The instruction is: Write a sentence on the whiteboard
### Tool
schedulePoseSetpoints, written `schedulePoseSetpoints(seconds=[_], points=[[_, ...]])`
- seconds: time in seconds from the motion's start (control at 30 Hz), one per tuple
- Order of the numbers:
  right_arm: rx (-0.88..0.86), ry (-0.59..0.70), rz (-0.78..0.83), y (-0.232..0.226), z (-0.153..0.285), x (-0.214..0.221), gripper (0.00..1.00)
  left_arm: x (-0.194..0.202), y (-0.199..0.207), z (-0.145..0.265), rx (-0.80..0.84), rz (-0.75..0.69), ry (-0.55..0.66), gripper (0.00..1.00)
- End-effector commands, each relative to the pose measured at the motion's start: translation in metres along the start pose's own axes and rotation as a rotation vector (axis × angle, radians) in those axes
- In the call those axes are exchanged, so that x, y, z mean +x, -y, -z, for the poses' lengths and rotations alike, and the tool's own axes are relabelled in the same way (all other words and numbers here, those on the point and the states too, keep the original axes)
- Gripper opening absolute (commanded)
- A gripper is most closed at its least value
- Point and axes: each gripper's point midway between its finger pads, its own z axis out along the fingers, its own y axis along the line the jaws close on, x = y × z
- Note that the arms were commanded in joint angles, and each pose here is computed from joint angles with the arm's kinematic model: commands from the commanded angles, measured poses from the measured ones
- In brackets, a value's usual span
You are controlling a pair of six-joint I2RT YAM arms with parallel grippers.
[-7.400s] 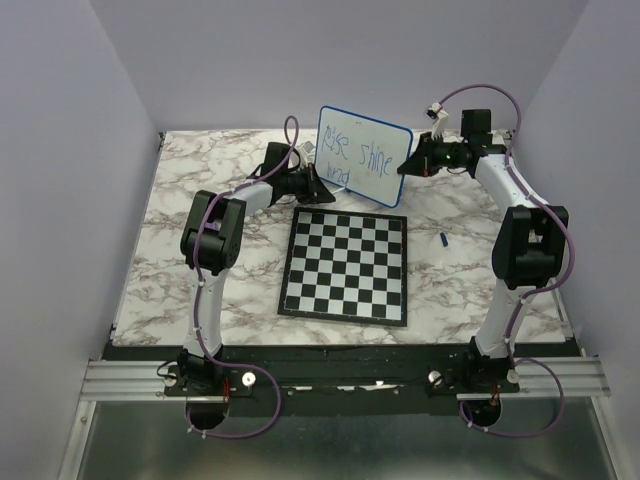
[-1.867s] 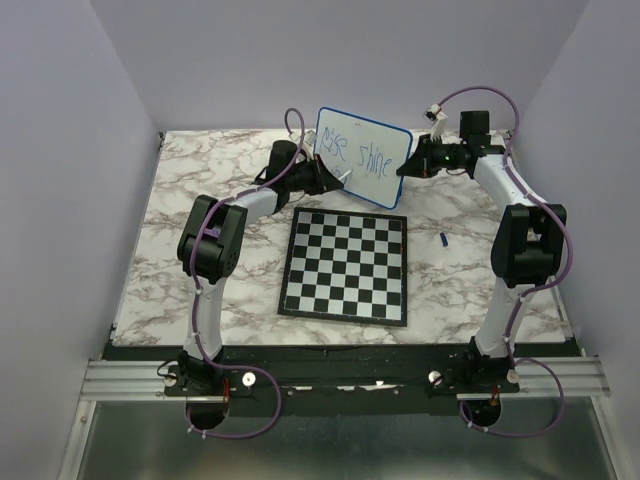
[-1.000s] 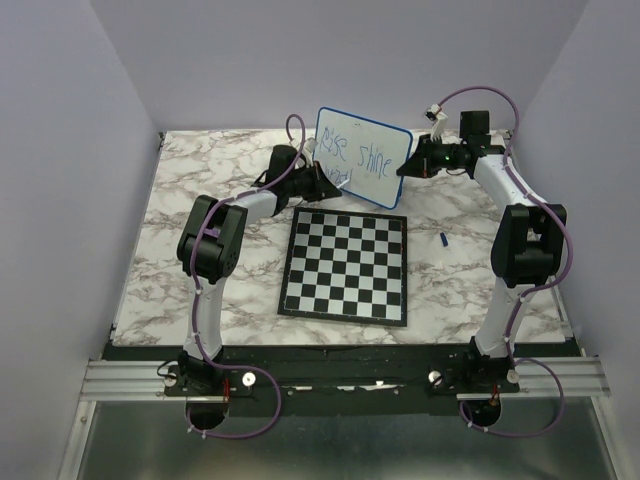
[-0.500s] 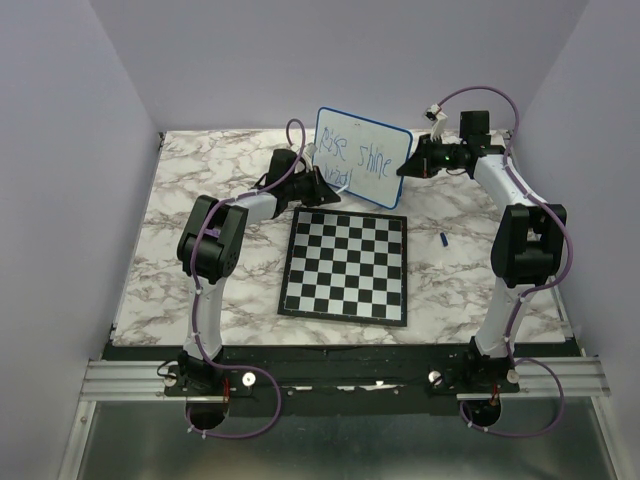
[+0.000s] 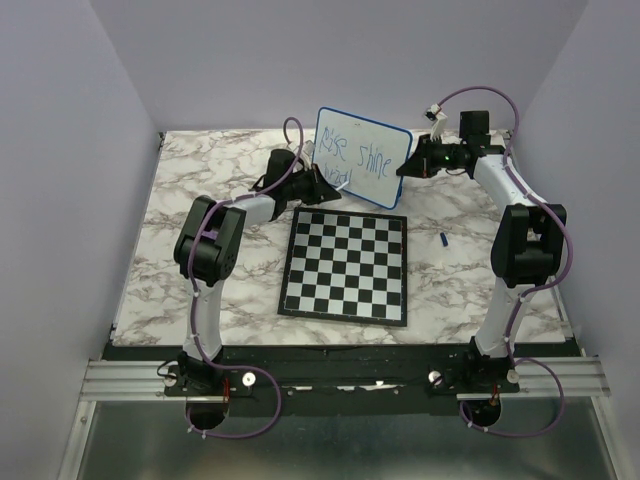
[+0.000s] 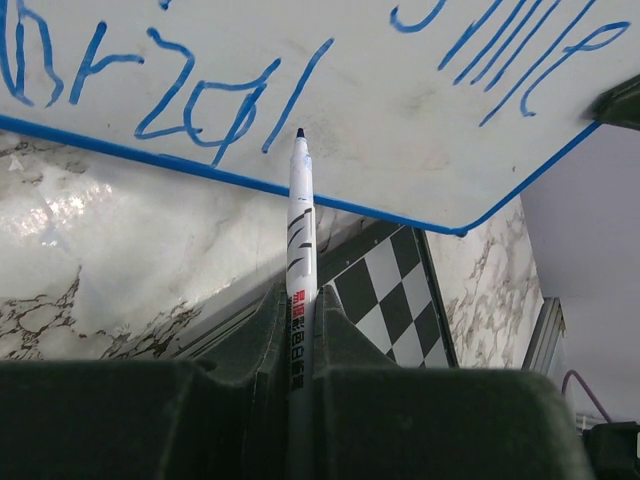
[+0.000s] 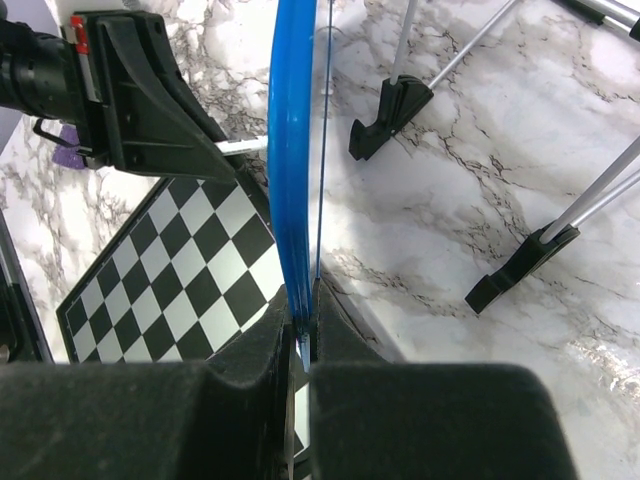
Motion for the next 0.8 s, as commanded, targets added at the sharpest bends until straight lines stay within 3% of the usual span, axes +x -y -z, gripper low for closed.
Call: schedulePoseSetpoints(seconds=[0.0,0.77], points=[[-0.051,-0.009,-0.005,-0.008,-0.004,0.005,0.00,-0.029,0.031,0.009,0.061,-0.054,0.073,0.00],[-0.051,-0.010,-0.008,-0.007,-0.004,0.006,0.00,-0.028,0.008,-0.007,0.007,-0.023,0.044,0.00]])
